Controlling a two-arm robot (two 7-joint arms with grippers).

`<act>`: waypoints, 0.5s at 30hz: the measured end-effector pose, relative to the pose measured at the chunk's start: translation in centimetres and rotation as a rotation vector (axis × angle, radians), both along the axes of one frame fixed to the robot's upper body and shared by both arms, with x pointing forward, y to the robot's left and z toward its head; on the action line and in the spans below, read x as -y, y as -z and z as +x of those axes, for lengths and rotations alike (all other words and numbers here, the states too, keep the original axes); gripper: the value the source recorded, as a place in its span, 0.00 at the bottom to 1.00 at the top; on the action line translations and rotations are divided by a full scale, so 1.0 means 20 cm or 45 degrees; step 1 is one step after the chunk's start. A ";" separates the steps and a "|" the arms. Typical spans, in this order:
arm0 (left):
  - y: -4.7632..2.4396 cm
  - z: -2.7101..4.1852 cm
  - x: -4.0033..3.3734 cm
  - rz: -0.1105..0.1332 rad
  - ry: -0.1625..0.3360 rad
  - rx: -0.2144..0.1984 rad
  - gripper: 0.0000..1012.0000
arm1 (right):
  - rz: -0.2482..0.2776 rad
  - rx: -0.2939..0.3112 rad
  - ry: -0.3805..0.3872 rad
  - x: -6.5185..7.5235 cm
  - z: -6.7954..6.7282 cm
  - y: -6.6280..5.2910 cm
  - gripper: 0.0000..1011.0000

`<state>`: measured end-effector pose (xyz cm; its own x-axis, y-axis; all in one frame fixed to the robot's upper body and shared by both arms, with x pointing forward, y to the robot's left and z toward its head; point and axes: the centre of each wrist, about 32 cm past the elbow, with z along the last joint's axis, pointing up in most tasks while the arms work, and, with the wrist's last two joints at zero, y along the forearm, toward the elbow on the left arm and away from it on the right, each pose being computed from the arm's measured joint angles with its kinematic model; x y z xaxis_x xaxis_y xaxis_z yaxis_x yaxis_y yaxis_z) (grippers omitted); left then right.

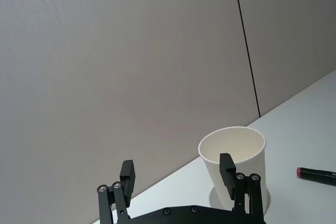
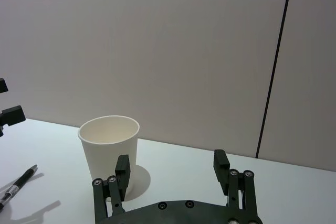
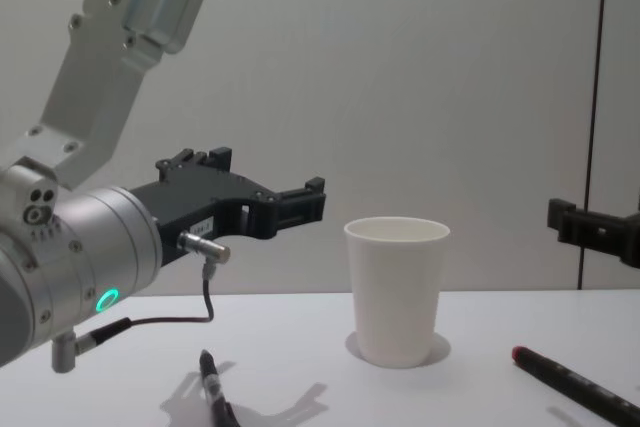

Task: Place the pen into the pen holder.

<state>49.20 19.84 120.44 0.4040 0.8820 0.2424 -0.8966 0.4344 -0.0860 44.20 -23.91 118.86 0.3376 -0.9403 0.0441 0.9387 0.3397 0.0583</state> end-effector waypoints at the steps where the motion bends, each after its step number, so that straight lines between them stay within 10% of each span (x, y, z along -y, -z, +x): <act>1: 0.000 0.000 0.000 0.000 0.000 0.000 0.99 | 0.000 0.000 0.000 0.00 0.00 0.00 0.99; 15: 0.000 0.000 0.000 0.000 0.000 0.000 0.99 | -0.018 -0.022 0.013 0.07 -0.06 -0.01 0.99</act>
<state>49.20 19.84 120.44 0.4041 0.8820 0.2424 -0.8966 0.4344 -0.0860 42.93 -25.31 119.14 0.3287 -0.9430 0.0516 0.9430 0.3307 0.0375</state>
